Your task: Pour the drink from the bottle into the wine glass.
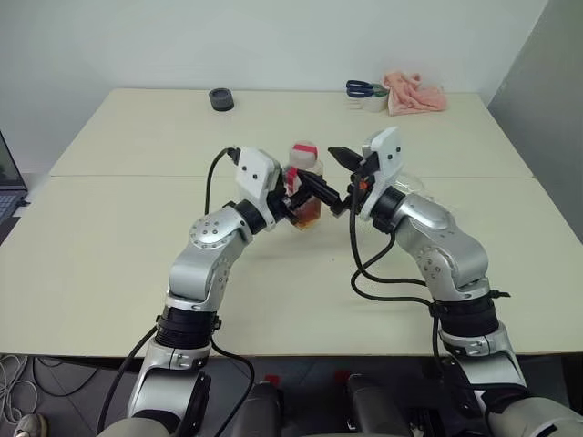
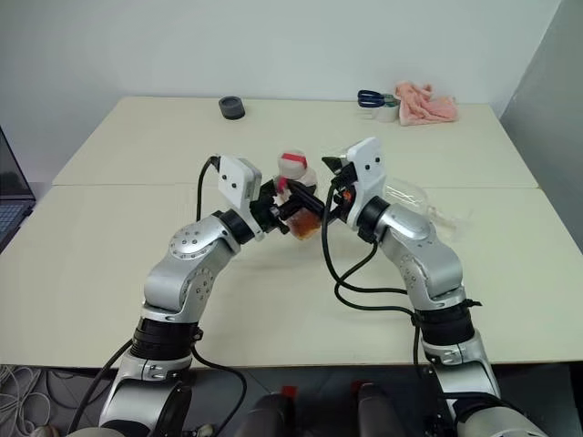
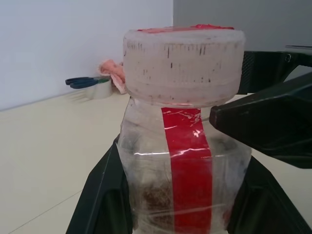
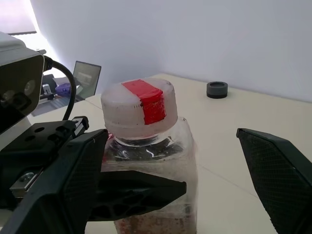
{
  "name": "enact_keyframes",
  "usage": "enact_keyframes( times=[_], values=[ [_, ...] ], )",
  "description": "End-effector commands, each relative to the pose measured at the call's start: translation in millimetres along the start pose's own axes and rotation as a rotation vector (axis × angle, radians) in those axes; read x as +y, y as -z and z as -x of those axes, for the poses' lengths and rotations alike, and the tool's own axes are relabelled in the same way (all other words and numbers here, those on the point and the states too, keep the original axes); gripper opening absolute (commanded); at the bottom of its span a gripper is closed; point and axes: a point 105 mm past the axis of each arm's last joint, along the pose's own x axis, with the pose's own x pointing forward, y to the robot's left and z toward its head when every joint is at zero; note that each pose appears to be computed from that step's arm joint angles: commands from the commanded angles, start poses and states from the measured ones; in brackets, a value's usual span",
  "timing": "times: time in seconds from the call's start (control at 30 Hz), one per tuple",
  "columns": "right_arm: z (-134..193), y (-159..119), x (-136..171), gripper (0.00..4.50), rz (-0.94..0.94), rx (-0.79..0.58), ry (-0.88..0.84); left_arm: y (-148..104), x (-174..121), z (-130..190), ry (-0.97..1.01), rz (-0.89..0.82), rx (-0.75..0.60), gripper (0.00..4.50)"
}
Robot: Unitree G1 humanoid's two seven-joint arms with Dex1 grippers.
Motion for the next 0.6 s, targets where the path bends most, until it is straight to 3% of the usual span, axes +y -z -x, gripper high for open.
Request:
enact_keyframes(
  times=[0.03,0.6],
  values=[
    [0.8,-30.5,2.8,4.50,0.009,-0.108,-0.001,-14.5,-12.2,-0.4,0.054,-0.031,-0.051,1.80],
    [2.4,-52.8,2.3,4.50,-0.063,-0.171,-0.070,-5.5,-15.5,1.9,0.072,-0.044,-0.021,1.80]
  ],
)
